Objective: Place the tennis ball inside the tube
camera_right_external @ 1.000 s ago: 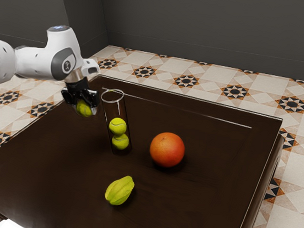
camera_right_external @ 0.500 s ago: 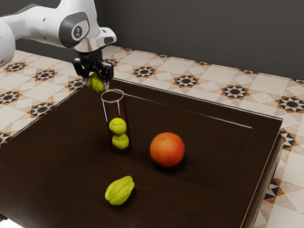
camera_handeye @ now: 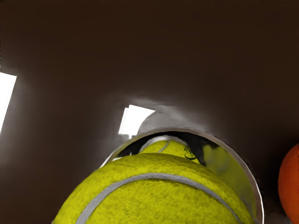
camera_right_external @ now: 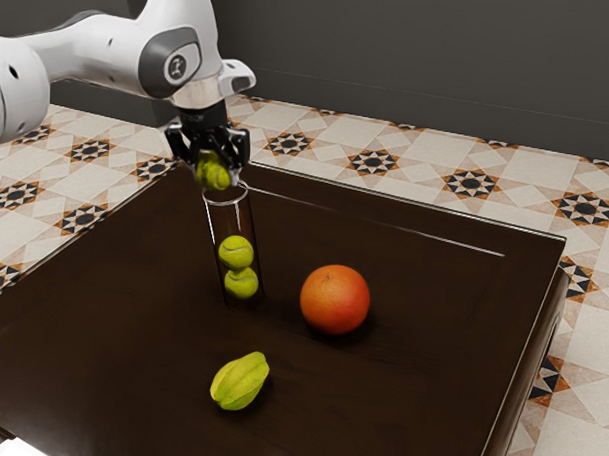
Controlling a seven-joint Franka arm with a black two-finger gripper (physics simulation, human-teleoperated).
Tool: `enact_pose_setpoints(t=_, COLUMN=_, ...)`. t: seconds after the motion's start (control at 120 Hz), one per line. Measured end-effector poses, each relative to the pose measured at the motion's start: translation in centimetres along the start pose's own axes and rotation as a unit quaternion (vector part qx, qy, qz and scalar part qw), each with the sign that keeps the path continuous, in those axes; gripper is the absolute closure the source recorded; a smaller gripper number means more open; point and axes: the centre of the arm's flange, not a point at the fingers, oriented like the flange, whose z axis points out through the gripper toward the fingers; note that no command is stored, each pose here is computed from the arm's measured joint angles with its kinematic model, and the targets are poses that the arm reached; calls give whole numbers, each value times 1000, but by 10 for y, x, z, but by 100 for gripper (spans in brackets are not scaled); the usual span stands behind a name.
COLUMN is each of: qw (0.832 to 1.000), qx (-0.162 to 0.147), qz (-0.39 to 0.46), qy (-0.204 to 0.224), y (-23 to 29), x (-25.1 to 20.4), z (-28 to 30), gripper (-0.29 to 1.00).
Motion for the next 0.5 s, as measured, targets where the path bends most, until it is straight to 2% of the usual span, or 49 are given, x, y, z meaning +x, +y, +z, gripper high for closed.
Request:
enact_pose_setpoints(t=0.058, qw=1000, qx=1, qz=-6, qy=0, y=0, x=4, z=3, gripper=33)
enact_pose_setpoints(t=0.292, qw=999, qx=-15, qz=-32, qy=-6, y=2, x=3, z=4, gripper=12)
enact_pose_setpoints(t=0.408, qw=999, qx=-25, qz=-39, qy=1, y=-10, x=-22, z=-29, gripper=7)
enact_pose_setpoints(t=0.5, qw=999, qx=-16, qz=-22, qy=20, y=-22, x=-44, z=-75, gripper=4)
